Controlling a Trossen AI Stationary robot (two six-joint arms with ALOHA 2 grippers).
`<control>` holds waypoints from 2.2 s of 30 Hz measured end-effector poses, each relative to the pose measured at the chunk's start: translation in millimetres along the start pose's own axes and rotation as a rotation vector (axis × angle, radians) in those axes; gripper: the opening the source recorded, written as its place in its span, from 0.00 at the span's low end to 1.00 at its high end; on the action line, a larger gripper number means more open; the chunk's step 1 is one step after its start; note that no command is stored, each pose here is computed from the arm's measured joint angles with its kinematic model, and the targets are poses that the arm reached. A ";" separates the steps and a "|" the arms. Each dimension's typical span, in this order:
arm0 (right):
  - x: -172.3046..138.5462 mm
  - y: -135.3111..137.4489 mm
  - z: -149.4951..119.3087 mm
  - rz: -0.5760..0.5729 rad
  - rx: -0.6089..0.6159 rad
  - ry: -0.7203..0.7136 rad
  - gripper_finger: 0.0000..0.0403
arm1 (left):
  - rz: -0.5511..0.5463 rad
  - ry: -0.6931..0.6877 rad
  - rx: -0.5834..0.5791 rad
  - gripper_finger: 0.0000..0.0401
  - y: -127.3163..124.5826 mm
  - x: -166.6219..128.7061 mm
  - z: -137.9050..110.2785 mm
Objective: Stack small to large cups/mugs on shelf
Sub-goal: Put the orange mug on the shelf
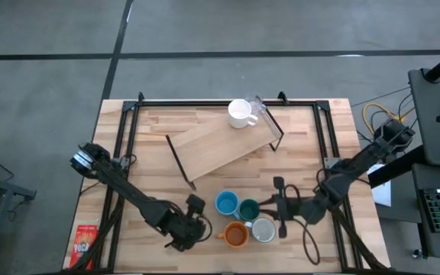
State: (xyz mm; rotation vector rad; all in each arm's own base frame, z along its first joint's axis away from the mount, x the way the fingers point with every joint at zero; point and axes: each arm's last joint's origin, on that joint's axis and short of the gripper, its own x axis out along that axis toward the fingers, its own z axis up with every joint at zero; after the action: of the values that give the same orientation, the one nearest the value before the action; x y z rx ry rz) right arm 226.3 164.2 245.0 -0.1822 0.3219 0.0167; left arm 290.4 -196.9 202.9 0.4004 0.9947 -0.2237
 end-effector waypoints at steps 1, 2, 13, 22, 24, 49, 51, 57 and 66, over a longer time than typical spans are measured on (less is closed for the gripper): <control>-1.0 1.6 2.4 -0.002 -0.007 -0.007 0.06 | 0.069 -0.012 0.012 0.79 2.6 -3.1 1.5; -2.1 3.3 4.8 -0.007 -0.017 -0.016 0.04 | 0.122 -0.016 0.026 0.76 5.1 -6.3 1.6; -6.1 1.4 8.8 -0.140 -0.078 -0.029 0.02 | 0.356 -0.009 0.084 0.03 18.7 -6.7 0.6; -5.1 1.6 7.6 -0.161 -0.082 -0.025 0.02 | 0.378 -0.075 0.034 0.01 20.6 -8.5 8.2; -5.1 1.6 7.3 -0.162 -0.080 -0.023 0.02 | 0.378 -0.088 0.024 0.01 21.4 -8.0 9.3; -5.0 1.5 3.9 -0.159 -0.056 -0.006 0.02 | 0.386 -0.056 -0.068 0.19 39.8 4.2 0.2; -5.0 1.5 3.9 -0.159 -0.051 -0.006 0.02 | 0.397 -0.057 -0.052 0.21 45.1 6.3 1.5; -5.0 1.5 3.9 -0.159 -0.051 -0.006 0.02 | 0.371 -0.047 -0.076 0.23 60.8 19.3 1.5; -5.0 1.5 3.9 -0.159 -0.051 -0.006 0.02 | 0.085 -0.070 -0.088 0.23 56.5 27.5 3.5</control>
State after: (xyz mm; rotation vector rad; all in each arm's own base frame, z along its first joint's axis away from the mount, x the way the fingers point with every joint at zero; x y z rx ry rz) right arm 222.8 166.4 250.0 -0.2580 0.3005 -0.1317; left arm 328.0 -147.3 194.0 0.3519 0.9131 -0.1159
